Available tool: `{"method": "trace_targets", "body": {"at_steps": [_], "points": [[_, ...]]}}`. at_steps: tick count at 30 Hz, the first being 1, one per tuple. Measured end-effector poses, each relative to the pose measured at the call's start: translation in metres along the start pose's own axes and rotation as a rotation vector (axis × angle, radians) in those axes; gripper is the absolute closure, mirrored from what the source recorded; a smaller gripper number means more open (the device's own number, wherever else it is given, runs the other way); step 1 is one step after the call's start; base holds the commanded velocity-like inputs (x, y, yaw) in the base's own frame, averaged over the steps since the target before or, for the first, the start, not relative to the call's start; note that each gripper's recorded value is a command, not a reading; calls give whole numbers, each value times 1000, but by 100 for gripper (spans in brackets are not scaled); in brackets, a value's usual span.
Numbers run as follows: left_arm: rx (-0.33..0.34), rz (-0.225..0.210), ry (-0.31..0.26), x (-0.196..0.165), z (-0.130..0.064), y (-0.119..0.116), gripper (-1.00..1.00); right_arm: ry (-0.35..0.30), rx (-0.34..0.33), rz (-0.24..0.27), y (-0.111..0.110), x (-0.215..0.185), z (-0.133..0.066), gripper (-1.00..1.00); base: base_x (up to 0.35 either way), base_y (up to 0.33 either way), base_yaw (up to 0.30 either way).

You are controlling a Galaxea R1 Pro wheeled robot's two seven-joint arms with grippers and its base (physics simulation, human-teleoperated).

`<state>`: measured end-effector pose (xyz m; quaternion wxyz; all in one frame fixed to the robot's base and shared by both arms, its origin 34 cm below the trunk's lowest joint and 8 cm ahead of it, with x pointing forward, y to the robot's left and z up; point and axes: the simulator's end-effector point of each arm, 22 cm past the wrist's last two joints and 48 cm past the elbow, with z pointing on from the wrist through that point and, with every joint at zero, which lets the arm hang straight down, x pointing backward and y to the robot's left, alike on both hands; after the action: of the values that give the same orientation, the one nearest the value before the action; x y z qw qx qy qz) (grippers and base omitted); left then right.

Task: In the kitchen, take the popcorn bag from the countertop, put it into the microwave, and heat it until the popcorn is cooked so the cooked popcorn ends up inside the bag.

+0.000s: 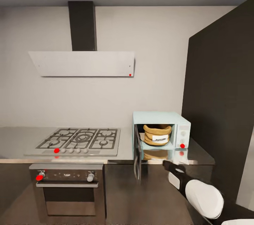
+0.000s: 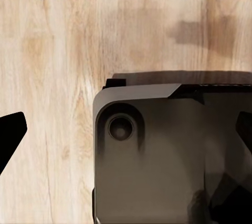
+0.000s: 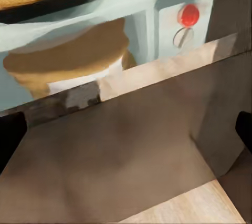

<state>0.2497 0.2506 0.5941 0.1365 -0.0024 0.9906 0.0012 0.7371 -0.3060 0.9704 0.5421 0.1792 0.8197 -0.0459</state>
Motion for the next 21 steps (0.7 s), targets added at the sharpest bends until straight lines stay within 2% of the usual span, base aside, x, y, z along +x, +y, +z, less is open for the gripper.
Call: {"method": "trace_targets", "body": {"at_steps": [1,4,6,8,10,15,18,21], "points": [[0,0,2,1,0,0,-100,-16,-13,-7,-3,5,0,-100,0,0,25],[0,0,6,2,0,0,-100,-52,-118,-43,-1,21,-1,-100,0,0,64],[-1,0,9,3,0,1,-100,-70,-154,-61,-13,18,2,-100,0,0,94],[-1,0,12,5,0,0,-100,-77,-167,-76,-23,15,5,-100,0,0,101],[0,0,15,6,0,0,-100,-81,-207,-89,-27,13,6,-100,0,0,110],[0,0,22,9,0,0,-100,-84,-350,-114,-26,8,3,-100,0,0,107],[1,0,26,10,0,0,-100,-84,-386,-121,-25,8,2,-100,0,0,58],[0,0,31,12,0,0,-100,-87,-392,-124,-25,9,3,-100,0,0,13]]}}
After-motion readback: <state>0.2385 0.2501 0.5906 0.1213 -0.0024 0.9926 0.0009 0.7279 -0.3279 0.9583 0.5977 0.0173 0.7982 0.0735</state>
